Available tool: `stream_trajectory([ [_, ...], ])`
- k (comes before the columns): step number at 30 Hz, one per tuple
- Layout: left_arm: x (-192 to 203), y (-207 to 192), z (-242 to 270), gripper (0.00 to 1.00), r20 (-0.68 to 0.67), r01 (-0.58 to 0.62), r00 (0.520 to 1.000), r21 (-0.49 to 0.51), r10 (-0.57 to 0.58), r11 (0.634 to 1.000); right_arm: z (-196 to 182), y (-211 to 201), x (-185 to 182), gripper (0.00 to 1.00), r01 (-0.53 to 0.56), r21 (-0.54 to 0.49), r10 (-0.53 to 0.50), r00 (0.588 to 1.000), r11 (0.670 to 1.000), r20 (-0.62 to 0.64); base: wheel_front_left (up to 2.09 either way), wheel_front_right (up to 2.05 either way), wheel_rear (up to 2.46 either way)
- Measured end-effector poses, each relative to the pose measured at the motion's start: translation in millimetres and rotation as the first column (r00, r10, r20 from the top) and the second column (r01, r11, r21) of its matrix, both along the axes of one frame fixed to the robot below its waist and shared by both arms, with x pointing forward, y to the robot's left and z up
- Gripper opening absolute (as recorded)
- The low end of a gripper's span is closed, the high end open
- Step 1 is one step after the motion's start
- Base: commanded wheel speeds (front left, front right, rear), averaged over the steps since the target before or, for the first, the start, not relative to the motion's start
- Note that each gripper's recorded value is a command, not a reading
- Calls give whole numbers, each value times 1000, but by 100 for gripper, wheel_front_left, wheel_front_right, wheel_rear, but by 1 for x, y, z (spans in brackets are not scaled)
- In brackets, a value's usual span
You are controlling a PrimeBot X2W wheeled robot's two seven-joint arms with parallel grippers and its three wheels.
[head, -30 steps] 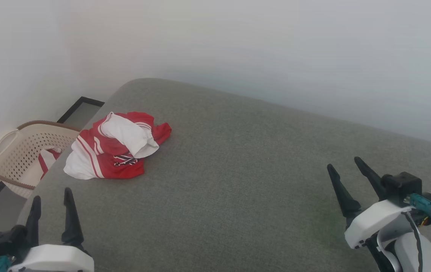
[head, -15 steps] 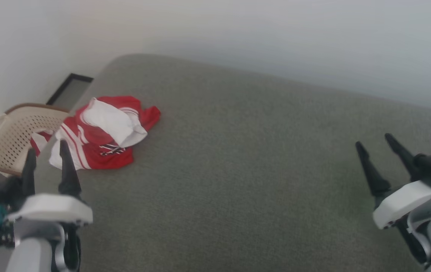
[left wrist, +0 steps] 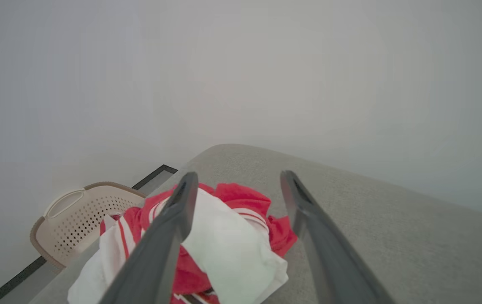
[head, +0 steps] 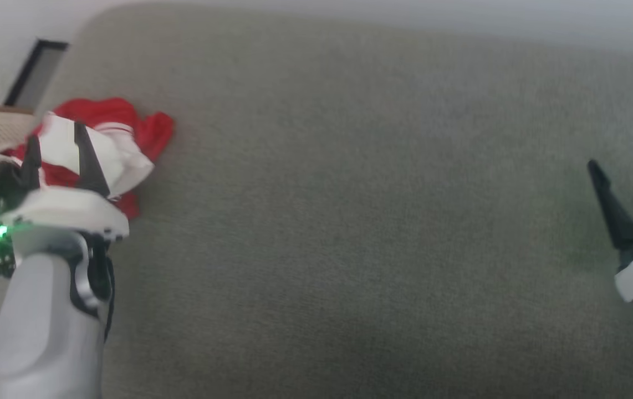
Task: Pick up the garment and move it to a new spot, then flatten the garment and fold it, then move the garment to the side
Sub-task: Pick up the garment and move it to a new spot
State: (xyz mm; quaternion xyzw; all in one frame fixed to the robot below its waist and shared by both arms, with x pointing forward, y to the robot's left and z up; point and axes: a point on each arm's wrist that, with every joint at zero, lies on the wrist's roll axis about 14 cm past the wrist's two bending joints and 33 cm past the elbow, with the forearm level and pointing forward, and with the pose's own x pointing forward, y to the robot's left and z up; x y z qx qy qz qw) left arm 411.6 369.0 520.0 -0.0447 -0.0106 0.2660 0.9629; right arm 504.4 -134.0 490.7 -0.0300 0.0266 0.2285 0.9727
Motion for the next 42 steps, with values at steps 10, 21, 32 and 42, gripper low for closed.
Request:
stream_trajectory([
  [10,44,10,-82,100,-307,-66,951,-59,44,996,-32,-33,14,100,36,-45,-39,997,998,-62,0,0,0],
  [21,45,4,-144,95,-595,-135,804,-183,0,974,-40,-45,21,100,37,-81,-45,995,996,-88,0,0,0],
  [32,52,2,-134,0,-586,-99,810,-163,-15,982,-30,-47,22,100,48,-83,-54,996,995,-77,0,0,0],
  [42,69,32,-26,0,-374,-31,927,23,38,999,-9,-37,14,100,57,-53,-59,998,997,-38,0,0,0],
])
